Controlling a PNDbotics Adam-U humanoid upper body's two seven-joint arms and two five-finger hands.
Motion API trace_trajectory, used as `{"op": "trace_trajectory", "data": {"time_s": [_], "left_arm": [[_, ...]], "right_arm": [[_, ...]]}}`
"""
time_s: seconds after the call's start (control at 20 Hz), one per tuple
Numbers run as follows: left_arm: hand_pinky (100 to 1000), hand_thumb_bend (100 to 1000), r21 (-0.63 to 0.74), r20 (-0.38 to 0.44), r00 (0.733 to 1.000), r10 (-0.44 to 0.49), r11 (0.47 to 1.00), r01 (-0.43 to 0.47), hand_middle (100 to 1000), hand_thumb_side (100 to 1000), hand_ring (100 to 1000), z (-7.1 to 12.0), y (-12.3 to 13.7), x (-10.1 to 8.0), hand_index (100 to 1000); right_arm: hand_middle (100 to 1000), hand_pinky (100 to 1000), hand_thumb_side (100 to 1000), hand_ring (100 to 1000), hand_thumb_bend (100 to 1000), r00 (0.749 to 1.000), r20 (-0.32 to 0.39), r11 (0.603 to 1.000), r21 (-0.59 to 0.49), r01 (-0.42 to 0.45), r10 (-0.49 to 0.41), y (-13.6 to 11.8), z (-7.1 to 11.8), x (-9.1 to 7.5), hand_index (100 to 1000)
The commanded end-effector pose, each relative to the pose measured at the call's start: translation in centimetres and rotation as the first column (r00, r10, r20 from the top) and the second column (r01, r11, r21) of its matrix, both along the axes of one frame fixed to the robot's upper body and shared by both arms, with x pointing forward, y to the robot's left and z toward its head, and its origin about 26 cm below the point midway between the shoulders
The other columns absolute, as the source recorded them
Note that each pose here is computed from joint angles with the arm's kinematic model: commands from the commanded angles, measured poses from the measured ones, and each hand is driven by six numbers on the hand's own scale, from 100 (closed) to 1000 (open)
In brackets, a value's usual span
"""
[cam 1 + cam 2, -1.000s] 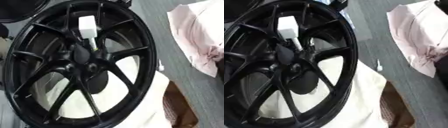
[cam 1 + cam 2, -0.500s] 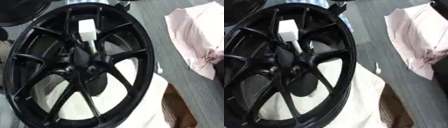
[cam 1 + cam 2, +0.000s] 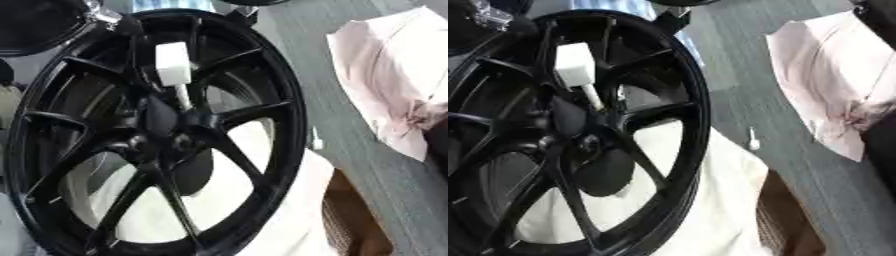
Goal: Pull the pin out of the wheel hub.
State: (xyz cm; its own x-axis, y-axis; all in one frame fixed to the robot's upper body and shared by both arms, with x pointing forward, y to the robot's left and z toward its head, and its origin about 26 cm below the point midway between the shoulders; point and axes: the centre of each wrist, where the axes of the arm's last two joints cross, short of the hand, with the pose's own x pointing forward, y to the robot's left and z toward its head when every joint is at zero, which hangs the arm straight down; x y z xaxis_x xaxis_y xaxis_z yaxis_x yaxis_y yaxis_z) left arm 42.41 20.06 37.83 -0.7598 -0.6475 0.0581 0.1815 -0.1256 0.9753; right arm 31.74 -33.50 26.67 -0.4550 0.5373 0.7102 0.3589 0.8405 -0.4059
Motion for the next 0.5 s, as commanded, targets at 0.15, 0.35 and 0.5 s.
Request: {"op": "trace_trajectory", "data": {"time_s": [0.15,0.35,0.5], "left_arm": [[811,637,-0.010,0.024,1.000,-0.011,1.000,0.011,739,675,767,1.1,1.2,-2.0,873],[805,682,-0.064,0.033,0.999,0.006,0.998,-0.004,698,697,744,0.3,0.8,-3.7,869],[802,675,-0.085,0.050,0.998,0.035,0.996,-0.031,689,701,740,-0.5,-0.5,-5.1,858]], "right_arm": [[653,796,492,803,100,1.000,0.018,1.000,-0.008,0.001,-0.001,-0.1,0.8,-0.1,771],[648,795,495,800,100,1.000,0.013,1.000,-0.005,0.003,-0.002,-0.1,0.7,0.0,769],[647,794,496,799,100,1.000,0.014,1.000,-0.001,0.003,-0.003,-0.1,0.7,0.0,768]]}}
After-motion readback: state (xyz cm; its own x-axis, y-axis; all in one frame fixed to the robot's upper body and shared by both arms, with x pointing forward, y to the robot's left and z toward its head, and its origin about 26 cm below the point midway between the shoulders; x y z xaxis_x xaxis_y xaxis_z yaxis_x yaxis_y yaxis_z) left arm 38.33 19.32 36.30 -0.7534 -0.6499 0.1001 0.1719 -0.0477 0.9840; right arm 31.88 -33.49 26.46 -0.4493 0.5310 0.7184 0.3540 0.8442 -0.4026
